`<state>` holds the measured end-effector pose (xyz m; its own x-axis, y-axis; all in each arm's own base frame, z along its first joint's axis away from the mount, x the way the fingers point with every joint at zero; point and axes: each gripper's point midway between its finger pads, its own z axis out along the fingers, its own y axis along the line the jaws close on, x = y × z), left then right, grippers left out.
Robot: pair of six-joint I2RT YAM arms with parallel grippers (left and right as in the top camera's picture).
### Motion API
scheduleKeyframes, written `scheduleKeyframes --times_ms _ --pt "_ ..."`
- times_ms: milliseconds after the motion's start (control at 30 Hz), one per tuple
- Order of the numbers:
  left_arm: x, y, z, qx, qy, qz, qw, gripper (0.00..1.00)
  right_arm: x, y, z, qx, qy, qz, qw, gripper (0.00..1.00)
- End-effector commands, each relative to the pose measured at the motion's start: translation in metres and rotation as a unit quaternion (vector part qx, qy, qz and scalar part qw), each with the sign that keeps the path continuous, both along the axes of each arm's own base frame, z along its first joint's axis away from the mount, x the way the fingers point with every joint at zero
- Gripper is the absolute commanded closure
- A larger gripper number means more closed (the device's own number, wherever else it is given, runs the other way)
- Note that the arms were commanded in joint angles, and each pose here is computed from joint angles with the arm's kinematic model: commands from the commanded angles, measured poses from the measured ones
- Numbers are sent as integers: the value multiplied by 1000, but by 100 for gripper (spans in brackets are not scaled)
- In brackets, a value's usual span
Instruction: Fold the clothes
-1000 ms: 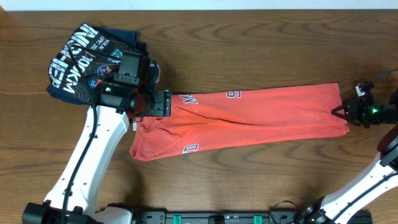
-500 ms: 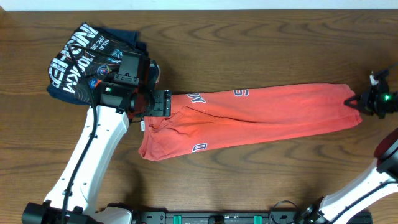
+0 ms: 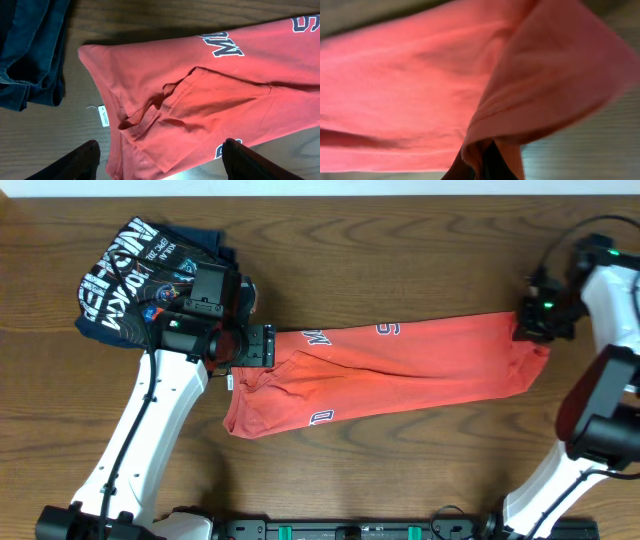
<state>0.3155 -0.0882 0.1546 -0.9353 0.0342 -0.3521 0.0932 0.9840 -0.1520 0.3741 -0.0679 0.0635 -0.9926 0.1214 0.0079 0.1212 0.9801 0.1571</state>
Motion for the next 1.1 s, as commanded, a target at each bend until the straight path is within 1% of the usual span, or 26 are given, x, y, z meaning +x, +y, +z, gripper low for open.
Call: scheduleKeyframes --times_ms 0,333,567,600,667,700,800,933,967,1000,1033,1067 --pt "4 1 7 -1 -9 3 1000 20 0 15 3 -40 12 24 999 98" --pt "4 1 7 -1 -8 3 1000 20 -12 77 -4 -86 42 123 988 98" --pt "4 1 7 -1 -9 3 1000 20 -27 95 -25 -96 56 153 982 98" --pt "4 1 7 -1 -9 3 1000 20 -27 97 -26 -96 56 155 982 93" --pt "4 1 7 -1 -9 3 1000 20 -23 97 -24 -97 47 145 984 79" --pt "4 1 7 -1 -9 3 1000 20 -20 99 -22 -94 38 138 985 74" --pt "4 1 7 -1 -9 3 1000 20 -10 104 -11 -59 5 125 990 67" --pt "4 1 7 -2 -9 3 1000 20 2 97 9 -14 -39 90 995 60" --pt "4 1 7 0 -9 3 1000 20 5 89 13 -8 -47 64 997 59" --pt "4 1 7 0 -9 3 1000 20 7 80 15 -5 -49 38 998 61" --pt "4 1 7 0 -9 3 1000 20 8 71 16 -2 -49 13 999 66" --pt "4 1 7 0 -9 3 1000 20 7 60 15 0 -47 -11 999 76"
